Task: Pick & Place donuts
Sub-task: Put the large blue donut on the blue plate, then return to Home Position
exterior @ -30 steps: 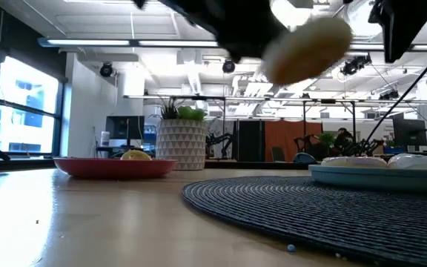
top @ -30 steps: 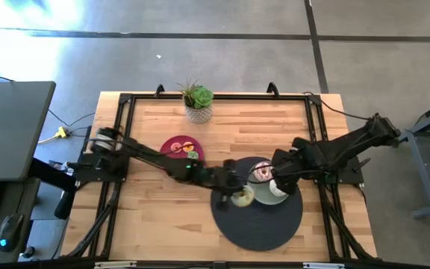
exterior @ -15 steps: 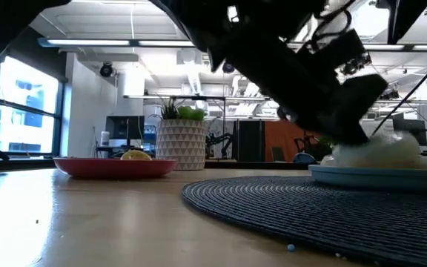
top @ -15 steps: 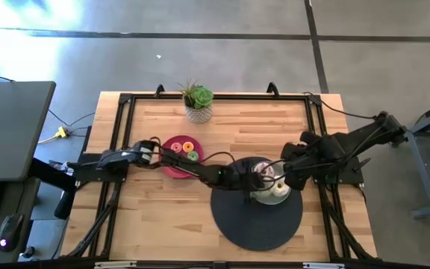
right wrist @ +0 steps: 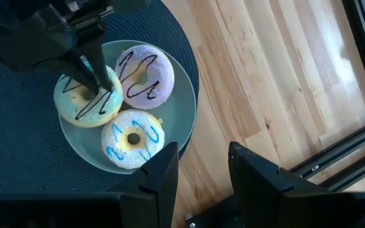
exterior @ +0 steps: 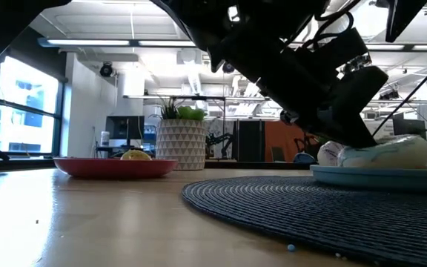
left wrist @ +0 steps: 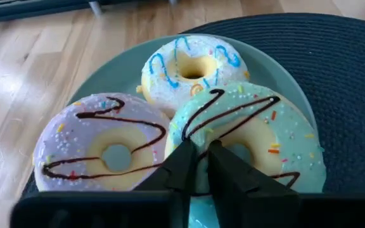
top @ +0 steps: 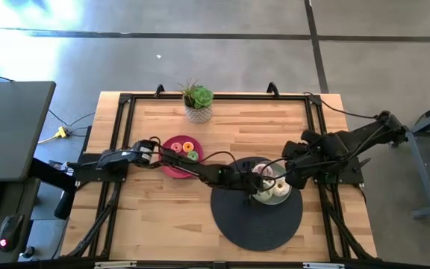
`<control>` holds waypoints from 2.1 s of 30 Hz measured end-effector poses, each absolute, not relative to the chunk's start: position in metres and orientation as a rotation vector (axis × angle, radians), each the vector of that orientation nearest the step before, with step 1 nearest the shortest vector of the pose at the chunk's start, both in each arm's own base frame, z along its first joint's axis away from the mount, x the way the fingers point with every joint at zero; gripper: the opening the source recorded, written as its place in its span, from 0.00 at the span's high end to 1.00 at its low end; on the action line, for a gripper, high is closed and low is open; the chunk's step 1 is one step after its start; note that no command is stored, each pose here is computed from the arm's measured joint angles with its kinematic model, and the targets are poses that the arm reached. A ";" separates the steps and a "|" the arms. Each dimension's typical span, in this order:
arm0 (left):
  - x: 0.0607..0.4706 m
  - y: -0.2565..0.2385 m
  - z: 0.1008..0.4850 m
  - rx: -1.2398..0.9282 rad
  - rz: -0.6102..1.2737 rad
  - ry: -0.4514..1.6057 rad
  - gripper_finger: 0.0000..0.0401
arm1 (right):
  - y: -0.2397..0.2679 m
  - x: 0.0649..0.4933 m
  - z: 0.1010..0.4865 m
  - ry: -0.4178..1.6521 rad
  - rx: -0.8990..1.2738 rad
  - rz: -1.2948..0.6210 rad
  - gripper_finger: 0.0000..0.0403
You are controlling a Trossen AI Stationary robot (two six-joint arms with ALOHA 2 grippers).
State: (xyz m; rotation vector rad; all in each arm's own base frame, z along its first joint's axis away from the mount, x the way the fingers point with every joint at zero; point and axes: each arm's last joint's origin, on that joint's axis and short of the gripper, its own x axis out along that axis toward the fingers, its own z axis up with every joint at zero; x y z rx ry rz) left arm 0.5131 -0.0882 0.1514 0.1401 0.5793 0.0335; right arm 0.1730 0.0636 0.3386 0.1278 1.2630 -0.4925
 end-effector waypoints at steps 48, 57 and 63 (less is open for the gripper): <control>0.222 -0.008 0.486 -0.046 0.262 0.865 0.70 | 0.023 0.058 0.332 0.533 0.325 -0.148 0.68; 0.135 -0.012 0.422 -0.142 0.181 0.577 0.70 | 0.032 0.066 0.287 0.219 0.248 0.066 0.68; 0.109 -0.013 0.344 -0.152 -0.003 0.298 0.70 | 0.038 0.072 0.261 0.097 0.148 0.113 0.68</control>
